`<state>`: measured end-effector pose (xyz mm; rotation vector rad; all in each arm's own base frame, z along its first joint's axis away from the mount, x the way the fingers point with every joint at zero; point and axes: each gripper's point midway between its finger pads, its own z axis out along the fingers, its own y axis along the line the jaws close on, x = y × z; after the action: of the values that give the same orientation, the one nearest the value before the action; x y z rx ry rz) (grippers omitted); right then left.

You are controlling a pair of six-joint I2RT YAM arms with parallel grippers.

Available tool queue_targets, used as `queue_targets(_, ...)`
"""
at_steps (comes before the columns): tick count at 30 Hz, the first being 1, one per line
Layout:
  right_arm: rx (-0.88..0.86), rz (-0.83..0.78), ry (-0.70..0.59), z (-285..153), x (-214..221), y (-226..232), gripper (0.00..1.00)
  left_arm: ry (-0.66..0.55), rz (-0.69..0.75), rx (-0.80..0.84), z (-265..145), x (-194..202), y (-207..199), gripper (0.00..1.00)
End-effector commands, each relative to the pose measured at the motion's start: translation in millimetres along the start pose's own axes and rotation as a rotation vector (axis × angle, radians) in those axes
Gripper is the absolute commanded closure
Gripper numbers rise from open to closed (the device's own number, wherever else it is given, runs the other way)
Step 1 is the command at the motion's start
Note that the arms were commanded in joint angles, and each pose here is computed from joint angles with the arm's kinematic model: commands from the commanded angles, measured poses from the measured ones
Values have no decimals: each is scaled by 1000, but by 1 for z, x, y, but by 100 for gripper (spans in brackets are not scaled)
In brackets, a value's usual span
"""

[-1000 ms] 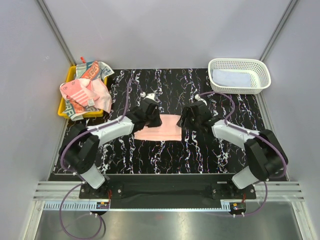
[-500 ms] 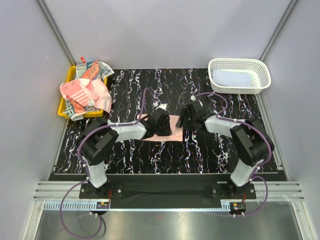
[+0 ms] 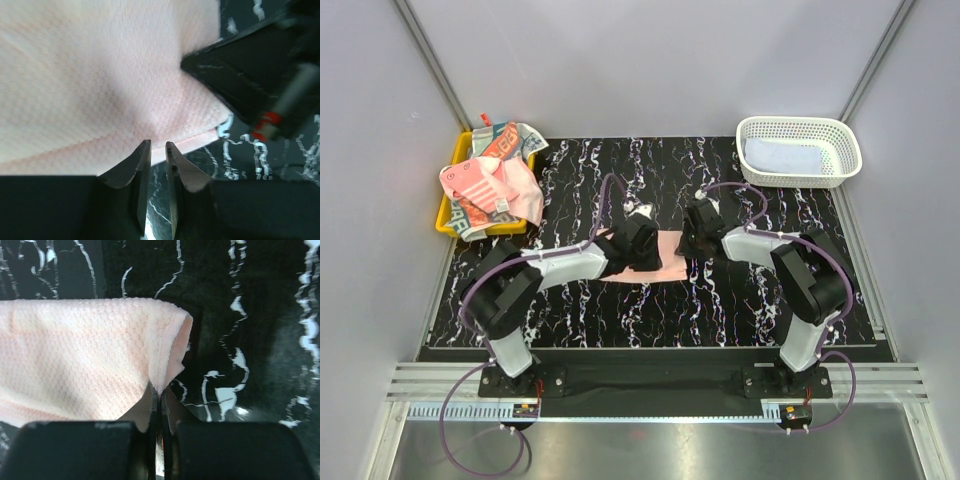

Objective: Fold and stack the towels
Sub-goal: Neatly place the folded towel into the bin

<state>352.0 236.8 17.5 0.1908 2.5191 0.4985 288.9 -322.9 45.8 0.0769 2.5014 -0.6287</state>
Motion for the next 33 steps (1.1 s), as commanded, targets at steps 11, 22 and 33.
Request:
queue_targets(11,466,-453,-117,-16,-104,-40,100,-340,28,43,-177,-117,-22,76)
queue_targets(22,687,-554,-277,-13,-272,-87,100,-359,126,-63,-231,-94,34,75)
queue_targets(33,780,-588,-426,-15,-379,-130,100,-317,247,-147,-227,-86,60,75)
